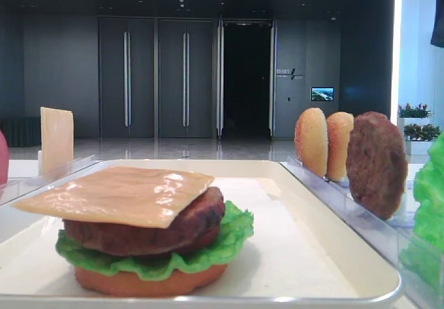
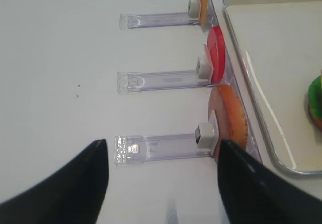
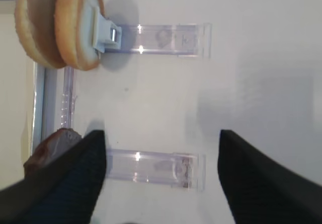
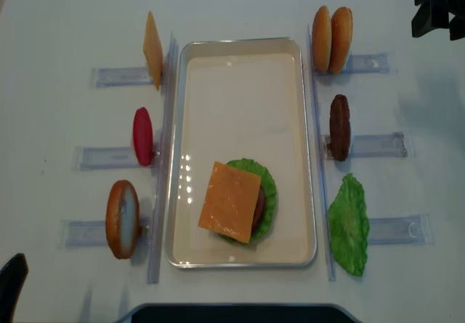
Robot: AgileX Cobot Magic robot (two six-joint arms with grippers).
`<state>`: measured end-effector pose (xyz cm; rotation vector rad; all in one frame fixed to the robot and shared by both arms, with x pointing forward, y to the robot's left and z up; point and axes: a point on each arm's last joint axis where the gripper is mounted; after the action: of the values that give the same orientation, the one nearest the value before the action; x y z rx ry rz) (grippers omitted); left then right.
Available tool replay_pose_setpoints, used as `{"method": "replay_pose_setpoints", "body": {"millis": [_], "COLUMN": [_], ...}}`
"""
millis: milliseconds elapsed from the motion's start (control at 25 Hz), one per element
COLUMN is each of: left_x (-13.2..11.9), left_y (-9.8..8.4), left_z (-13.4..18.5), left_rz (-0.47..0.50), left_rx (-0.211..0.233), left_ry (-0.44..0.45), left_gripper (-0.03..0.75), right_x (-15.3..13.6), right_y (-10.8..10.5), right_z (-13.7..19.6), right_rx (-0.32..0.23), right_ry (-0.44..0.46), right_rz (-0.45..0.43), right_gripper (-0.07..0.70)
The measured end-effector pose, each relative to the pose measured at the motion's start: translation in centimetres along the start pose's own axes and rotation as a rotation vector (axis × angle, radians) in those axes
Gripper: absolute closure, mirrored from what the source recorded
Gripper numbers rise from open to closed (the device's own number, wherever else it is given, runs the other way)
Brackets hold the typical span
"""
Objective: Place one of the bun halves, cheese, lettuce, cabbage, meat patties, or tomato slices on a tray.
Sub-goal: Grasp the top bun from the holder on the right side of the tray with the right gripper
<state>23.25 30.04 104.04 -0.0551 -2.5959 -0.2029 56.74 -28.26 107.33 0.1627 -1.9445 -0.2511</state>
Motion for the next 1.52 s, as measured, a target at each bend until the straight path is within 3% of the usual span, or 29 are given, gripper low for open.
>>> {"method": "replay_pose_setpoints", "body": {"millis": [240,520,1080,1320,1520], "left_x": [0.0,0.0,0.0,0.0,0.0], "left_y": [0.0,0.0,0.0,0.0,0.0], "left_z": [0.0,0.0,0.0,0.0,0.0], "left_rz": [0.0,0.0,0.0,0.0,0.0], "left_rx": [0.0,0.0,0.0,0.0,0.0], "left_ry": [0.0,0.0,0.0,0.0,0.0], "left_gripper": [0.198,0.198,0.198,0.198,0.198], "right_x": [-1.6,-2.7,-4.9,-6.5,-7.7], "right_y": [0.3,1.2,10.4,12.6,12.9], "right_z": [-2.1,-3.8,-2.6,-1.9,-2.0], "right_rx": [0.0,-0.047,-0.004,0.031,0.034], "right_ry": [-0.024,-0.067,-0.056,-0.021,-0.008], "right_rz": [-0.003,-0.011,-0.114,-0.126,-0.112], "right_gripper": [0.15,0.15,0.15,0.15,0.15]}}
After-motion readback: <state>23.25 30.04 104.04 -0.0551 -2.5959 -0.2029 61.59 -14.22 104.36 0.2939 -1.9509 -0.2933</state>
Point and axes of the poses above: a point on each arm's last joint axis where the gripper is mounted, x pointing back along that axis away from the gripper, y along the wrist's bending axis when the last joint is at zero, z = x × y, and after that the axes turned 7 degrees about -x, right-handed
